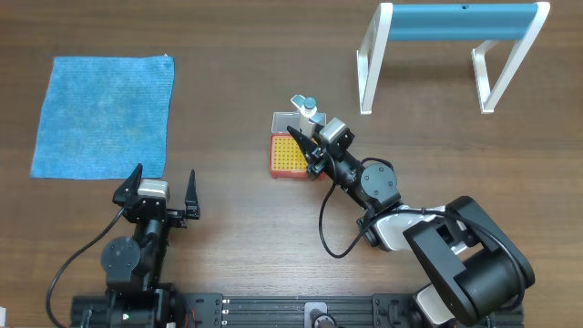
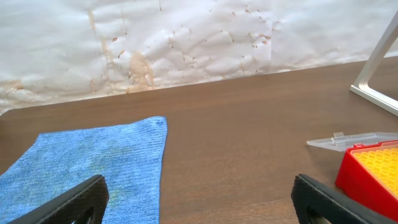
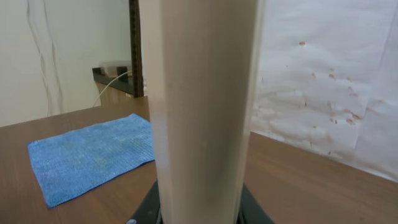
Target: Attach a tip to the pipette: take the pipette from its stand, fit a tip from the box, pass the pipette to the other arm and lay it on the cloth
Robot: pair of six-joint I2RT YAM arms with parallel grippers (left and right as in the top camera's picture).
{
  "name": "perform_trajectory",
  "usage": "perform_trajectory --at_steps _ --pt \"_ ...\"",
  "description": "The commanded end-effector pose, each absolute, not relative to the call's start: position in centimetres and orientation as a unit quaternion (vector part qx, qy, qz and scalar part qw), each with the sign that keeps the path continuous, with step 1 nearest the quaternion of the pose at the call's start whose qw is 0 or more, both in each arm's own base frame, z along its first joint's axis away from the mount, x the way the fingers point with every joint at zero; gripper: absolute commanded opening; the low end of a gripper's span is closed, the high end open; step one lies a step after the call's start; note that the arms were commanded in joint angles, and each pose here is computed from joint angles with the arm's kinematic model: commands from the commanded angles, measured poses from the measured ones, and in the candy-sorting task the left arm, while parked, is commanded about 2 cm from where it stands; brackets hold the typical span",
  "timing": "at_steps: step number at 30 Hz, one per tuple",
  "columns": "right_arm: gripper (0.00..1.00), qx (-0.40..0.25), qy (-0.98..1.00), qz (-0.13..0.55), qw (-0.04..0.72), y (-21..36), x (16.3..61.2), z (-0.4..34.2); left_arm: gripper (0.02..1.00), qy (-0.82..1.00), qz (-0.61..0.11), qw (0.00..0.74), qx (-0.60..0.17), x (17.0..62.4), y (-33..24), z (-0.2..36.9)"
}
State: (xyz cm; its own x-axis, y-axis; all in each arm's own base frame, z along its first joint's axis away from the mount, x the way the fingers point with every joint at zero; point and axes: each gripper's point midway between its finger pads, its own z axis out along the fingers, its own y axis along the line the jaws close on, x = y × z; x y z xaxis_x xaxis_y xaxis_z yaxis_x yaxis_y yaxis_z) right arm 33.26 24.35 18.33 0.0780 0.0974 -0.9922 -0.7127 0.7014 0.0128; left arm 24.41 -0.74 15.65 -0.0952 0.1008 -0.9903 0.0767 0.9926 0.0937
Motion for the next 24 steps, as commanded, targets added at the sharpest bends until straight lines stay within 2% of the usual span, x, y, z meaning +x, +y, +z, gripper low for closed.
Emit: perform_trajectory --at_steps 1,11,15,24 --pt "0.082 -0.246 0.612 0.313 0.683 25.3 33.6 18.3 0.95 0.741 0.013 0.669 0.055 24.4 -0.5 15.5" --pt "0.08 -0.247 0.628 0.31 0.67 25.7 34.1 16.6 0.95 0.741 0.013 0.669 0.055 24.4 -0.5 15.5" --pt "0.077 -0.229 0.633 0.295 0.678 25.1 34.8 16.6 0.95 0.741 0.013 0.669 0.055 24.4 -0.5 15.5" --pt "0.082 -0.245 0.628 0.309 0.671 25.7 34.3 16.6 0.95 0.741 0.013 0.669 0.055 24.4 -0.5 15.5"
